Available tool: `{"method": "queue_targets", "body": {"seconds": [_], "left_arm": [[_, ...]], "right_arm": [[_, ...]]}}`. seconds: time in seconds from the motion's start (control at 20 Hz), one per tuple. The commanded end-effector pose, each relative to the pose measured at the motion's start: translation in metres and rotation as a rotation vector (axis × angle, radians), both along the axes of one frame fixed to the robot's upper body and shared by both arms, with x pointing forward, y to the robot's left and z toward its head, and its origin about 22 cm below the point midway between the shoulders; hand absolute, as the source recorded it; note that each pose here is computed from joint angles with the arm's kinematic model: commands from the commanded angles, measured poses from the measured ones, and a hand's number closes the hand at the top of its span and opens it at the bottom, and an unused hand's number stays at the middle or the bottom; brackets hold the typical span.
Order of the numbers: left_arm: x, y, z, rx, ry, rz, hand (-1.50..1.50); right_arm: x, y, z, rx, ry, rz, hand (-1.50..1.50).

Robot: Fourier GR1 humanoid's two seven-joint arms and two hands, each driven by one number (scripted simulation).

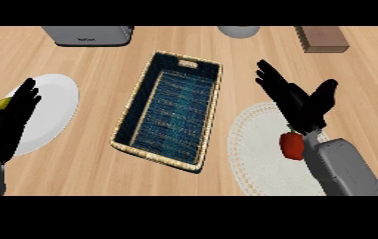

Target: Pick the bell pepper from the placemat and place it in the basket

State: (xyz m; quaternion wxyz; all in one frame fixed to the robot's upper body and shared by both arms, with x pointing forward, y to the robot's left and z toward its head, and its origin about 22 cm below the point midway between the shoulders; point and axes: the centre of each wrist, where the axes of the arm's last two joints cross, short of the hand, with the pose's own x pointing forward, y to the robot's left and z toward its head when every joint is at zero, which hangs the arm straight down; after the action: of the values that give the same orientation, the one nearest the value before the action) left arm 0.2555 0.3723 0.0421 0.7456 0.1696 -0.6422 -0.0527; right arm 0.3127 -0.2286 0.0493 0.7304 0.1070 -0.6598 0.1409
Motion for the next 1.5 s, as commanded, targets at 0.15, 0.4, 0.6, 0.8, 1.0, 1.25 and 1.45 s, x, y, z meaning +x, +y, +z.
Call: {"method": "queue_targets", "body": {"seconds": [0.15,0.4,0.6,0.8,1.0,1.25,1.45], "left_arm": [[0.028,-0.037,0.044,0.110,-0.237,-0.151,0.00],[0.032,-0.072,0.043,0.117,-0.286,-0.268,0.00],[0.026,-0.090,0.024,0.089,-0.254,-0.273,0.00],[0.030,-0.081,0.030,0.113,-0.269,-0.264,0.00],[0.029,-0.073,0.029,0.119,-0.256,-0.244,0.00],[0.027,-0.077,0.026,0.122,-0.249,-0.248,0.00],[0.025,-0.077,0.026,0.124,-0.245,-0.253,0.00]], "right_arm": [[0.031,0.019,0.032,0.012,-0.162,-0.024,1.50],[-0.003,0.094,0.004,0.420,-0.159,-0.190,1.50],[-0.010,0.142,0.017,0.090,-0.308,-0.320,-1.50],[0.013,0.121,0.028,-0.235,-0.422,-0.444,-1.50],[0.044,0.062,0.049,-0.628,-0.323,-0.489,-1.50],[0.057,0.042,0.091,-1.064,-0.157,-0.275,-1.50],[0.050,0.062,0.113,-1.235,0.013,-0.015,-1.50]]}}
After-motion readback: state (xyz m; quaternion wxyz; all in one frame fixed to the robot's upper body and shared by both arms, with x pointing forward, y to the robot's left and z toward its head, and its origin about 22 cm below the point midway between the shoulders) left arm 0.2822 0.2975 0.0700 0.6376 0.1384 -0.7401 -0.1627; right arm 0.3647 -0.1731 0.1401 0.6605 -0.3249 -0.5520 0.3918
